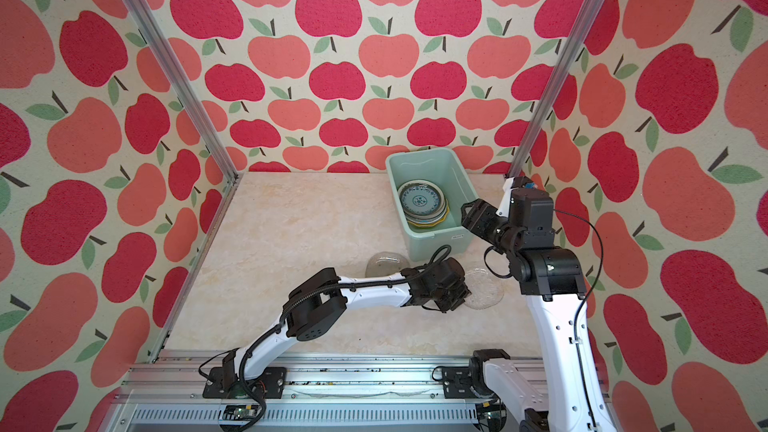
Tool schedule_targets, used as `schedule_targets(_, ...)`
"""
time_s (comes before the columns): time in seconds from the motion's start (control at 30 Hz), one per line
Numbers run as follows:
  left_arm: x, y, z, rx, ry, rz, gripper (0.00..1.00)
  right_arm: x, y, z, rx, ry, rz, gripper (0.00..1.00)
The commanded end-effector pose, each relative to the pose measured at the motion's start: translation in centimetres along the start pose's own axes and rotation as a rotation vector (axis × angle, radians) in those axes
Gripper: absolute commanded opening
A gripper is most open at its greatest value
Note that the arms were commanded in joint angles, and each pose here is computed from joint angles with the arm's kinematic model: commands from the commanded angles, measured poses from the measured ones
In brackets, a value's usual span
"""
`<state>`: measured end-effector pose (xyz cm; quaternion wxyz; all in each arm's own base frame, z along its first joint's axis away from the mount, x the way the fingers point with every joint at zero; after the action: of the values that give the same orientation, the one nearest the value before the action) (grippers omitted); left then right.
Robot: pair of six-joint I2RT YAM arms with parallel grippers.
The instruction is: Place the plates into the plastic bin on the countertop
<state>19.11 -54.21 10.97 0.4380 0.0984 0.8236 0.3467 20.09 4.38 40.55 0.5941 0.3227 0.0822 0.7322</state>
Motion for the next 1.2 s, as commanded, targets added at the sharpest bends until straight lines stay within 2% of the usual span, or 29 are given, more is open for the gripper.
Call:
schedule_targets(0.0, 0.6, 0.4, 0.0, -0.025, -0.018, 0.036, 0.35, 0.0, 0.3, 0.0, -0.010, -0.013, 0.007, 0.69)
schedule_targets(0.43, 0.5, 2.4, -0.8, -0.071, -0.041, 0.038, 0.36, -0.2, 0.1, -0.6, -0.001, -0.024, 0.017, 0.69)
schedule_targets(0.73, 0.4, 5.5, -1.2, -0.137, -0.059, 0.001, 0.37, -0.4, -0.3, -1.1, 0.013, -0.025, 0.017, 0.69)
schedule_targets(0.9, 1.2, 6.9, -0.7, -0.190, -0.041, 0.074, 0.37, -0.5, -0.5, -1.2, 0.013, -0.028, 0.014, 0.69)
schedule_targets(1.17, 2.3, 6.2, 0.1, -0.195, 0.010, 0.171, 0.38, -0.4, -0.7, -1.0, 0.012, -0.039, 0.021, 0.69)
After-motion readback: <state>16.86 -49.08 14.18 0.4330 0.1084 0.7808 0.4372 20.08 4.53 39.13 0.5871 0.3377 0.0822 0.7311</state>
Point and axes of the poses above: each gripper's point midway between its finger pads, its own y axis back along the fingers, its own x axis along the line the jaws close on, z = x × y, the point moved 9 cm from there along y, back along the fingers, and after that the axes turned 13 degrees about y, right-handed, at the moved point
